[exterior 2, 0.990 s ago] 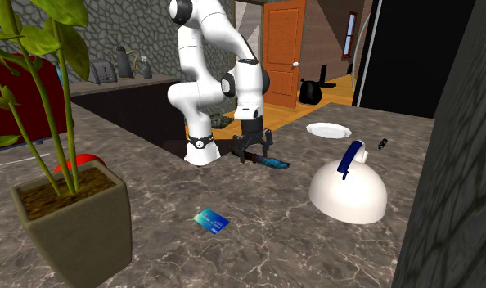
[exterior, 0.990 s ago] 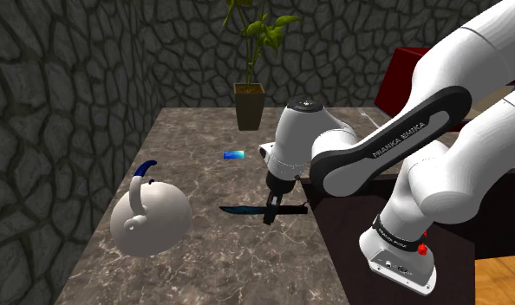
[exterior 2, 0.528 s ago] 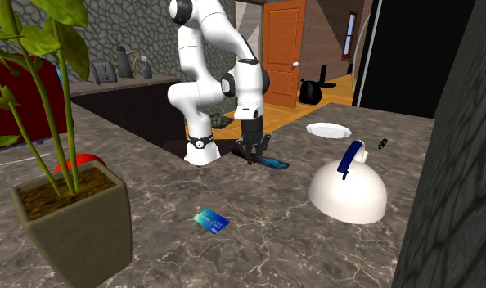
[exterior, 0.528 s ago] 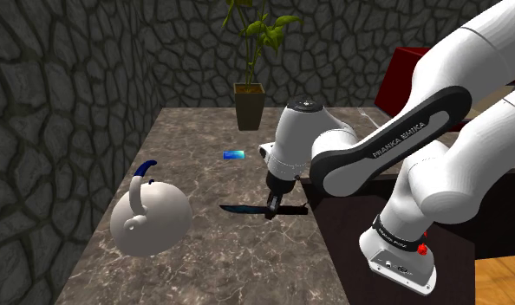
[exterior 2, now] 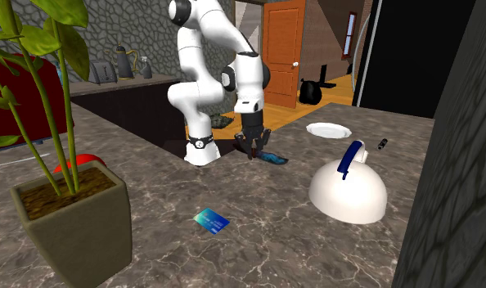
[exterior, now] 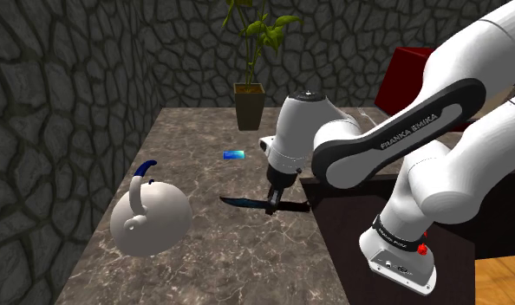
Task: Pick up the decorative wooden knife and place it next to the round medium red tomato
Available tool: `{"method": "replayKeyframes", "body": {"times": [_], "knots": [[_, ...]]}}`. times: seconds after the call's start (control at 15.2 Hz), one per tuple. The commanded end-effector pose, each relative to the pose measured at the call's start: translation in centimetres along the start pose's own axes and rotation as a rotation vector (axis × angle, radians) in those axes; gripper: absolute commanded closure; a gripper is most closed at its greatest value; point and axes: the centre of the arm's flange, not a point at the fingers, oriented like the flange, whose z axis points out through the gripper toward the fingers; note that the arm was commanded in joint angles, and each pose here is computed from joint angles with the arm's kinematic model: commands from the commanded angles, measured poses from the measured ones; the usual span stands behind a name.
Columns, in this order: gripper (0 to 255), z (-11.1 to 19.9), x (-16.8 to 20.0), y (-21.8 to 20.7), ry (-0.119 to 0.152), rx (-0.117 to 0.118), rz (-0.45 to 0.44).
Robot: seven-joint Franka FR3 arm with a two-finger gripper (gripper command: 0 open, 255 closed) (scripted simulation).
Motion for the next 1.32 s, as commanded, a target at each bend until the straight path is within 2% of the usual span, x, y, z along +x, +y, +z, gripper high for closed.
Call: {"method": "replayKeyframes", "body": {"times": [0.0, 1.25], "knots": [[255, -1.0, 0.1, 0.0, -0.001, 0.000, 0.000], [255, -11.0, 1.3, -0.2, -0.001, 0.000, 0.000]]}}
